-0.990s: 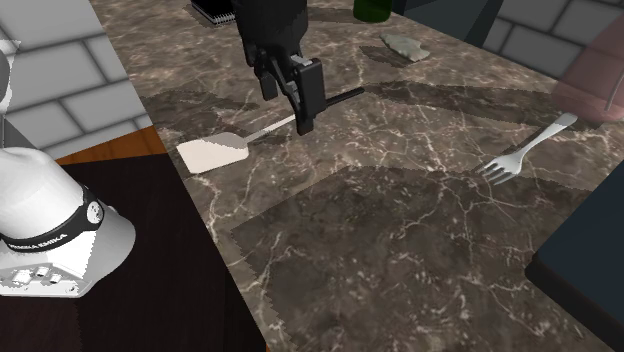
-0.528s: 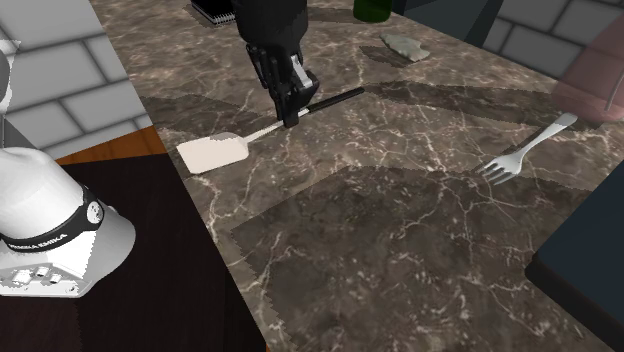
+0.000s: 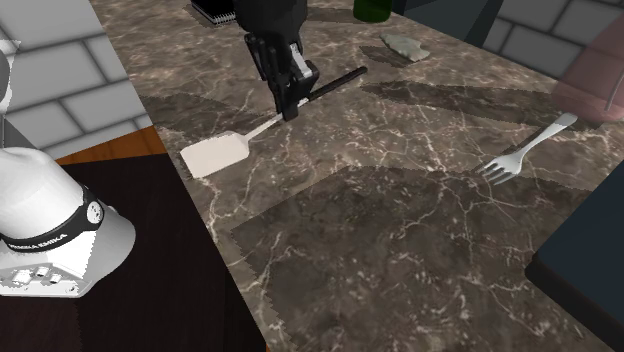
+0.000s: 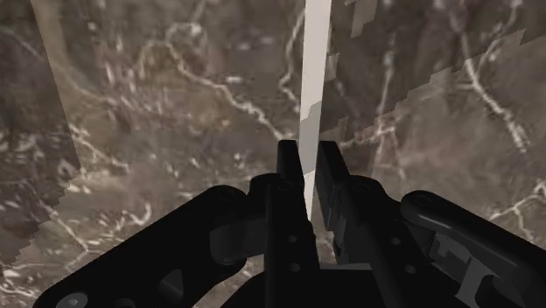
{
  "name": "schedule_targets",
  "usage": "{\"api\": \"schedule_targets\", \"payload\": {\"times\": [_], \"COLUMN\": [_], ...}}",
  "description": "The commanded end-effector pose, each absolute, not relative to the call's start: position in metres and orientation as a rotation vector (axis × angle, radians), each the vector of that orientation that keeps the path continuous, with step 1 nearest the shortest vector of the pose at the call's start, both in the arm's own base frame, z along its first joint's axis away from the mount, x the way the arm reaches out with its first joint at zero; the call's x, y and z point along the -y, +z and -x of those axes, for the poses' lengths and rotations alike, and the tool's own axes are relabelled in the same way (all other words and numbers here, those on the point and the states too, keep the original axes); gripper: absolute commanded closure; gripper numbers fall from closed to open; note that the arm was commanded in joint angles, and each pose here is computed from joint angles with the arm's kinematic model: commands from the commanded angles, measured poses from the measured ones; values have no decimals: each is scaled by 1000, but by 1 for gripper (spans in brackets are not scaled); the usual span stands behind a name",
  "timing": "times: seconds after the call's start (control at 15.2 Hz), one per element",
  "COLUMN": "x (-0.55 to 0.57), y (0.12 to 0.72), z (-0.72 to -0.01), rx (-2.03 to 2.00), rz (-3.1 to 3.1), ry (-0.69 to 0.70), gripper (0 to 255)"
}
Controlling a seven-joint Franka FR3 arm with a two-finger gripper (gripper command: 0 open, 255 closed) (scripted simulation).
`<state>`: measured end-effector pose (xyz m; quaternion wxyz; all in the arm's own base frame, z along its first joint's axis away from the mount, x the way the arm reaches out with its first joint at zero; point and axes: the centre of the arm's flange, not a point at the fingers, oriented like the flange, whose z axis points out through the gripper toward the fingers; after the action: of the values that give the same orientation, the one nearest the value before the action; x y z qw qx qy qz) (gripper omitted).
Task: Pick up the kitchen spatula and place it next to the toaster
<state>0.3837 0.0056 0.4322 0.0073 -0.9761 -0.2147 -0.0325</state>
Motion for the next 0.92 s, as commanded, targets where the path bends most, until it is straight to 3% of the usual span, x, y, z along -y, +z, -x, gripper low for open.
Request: {"api": "schedule_targets", "payload": {"times": [0.0,0.86], "x": [-4,-4], "y": [442,511], "z": [-384,-384], "rx": [671,671], "rz": [3052,3052], "ry": [-101,-101], "gripper": [255,255]}}
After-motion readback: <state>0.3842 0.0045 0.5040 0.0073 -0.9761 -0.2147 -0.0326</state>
